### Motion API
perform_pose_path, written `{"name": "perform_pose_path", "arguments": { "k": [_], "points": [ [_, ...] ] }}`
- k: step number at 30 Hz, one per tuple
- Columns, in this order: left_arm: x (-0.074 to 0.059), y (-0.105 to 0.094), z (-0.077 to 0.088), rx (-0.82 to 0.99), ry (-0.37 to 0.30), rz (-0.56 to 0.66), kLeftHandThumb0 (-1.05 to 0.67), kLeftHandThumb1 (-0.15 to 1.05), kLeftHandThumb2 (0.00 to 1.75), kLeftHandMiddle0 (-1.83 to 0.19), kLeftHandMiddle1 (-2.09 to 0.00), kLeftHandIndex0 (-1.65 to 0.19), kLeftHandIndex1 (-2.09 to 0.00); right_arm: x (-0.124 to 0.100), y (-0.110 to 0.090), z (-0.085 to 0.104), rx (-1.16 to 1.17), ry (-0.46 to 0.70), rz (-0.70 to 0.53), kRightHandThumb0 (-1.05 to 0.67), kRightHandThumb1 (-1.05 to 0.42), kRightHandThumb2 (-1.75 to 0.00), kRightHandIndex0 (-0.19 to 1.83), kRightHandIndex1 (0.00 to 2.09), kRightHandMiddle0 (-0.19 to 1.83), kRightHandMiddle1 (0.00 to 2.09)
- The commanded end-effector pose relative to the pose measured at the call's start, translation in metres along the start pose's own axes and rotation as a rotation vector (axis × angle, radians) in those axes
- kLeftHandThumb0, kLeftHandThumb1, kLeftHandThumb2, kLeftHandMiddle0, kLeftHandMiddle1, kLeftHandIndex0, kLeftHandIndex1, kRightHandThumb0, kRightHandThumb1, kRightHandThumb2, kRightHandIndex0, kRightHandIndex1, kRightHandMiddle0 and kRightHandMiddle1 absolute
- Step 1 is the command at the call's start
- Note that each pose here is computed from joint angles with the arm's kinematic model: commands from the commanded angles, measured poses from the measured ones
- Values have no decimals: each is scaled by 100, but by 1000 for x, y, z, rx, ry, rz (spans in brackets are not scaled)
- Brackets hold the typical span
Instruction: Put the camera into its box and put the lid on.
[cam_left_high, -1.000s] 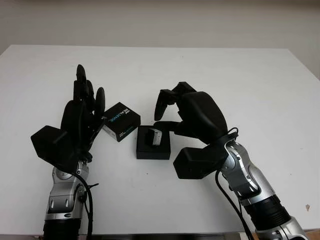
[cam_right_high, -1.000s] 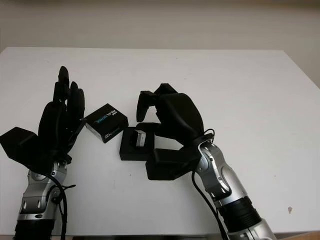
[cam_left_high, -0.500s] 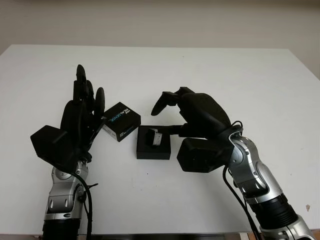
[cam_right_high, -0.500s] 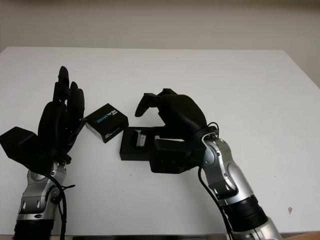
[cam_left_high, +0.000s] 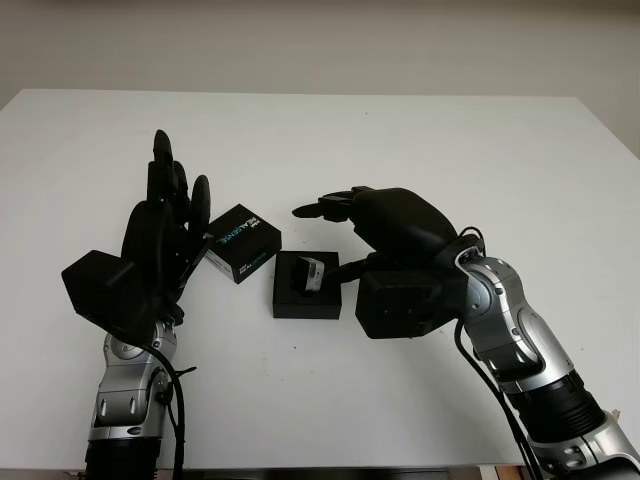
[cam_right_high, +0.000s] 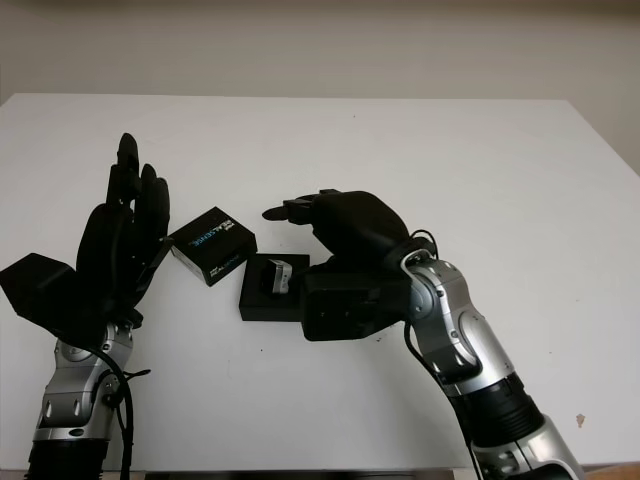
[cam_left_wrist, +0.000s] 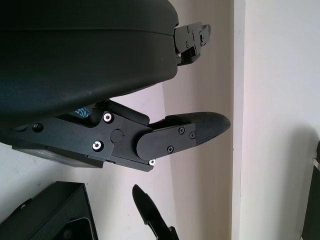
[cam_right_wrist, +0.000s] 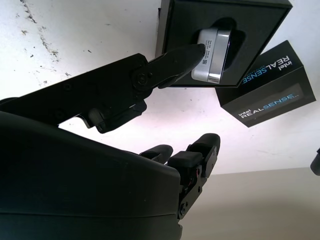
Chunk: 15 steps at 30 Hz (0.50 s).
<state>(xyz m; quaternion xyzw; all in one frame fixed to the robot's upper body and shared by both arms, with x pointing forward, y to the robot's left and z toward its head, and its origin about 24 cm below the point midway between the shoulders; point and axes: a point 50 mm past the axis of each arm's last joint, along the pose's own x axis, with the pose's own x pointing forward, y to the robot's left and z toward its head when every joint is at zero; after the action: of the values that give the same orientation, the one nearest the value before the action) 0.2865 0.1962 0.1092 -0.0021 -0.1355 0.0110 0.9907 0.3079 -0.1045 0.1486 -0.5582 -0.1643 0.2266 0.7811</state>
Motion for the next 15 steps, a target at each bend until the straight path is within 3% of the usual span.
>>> {"name": "perform_pose_path", "arguments": {
  "k": [1,15],
  "points": [
    [-1,-1,3,-9,-15,-1,-54,105,59,19,-5,19,-1,3,-3,3,-23,-17,-6,-53,-86,-5,29,27,45,25],
    [-1,-2,2,-9,-19,-1,-54,105,58,18,-5,18,-1,7,14,5,-36,-30,5,-55,-87,-6,35,28,51,30]
  ]
}}
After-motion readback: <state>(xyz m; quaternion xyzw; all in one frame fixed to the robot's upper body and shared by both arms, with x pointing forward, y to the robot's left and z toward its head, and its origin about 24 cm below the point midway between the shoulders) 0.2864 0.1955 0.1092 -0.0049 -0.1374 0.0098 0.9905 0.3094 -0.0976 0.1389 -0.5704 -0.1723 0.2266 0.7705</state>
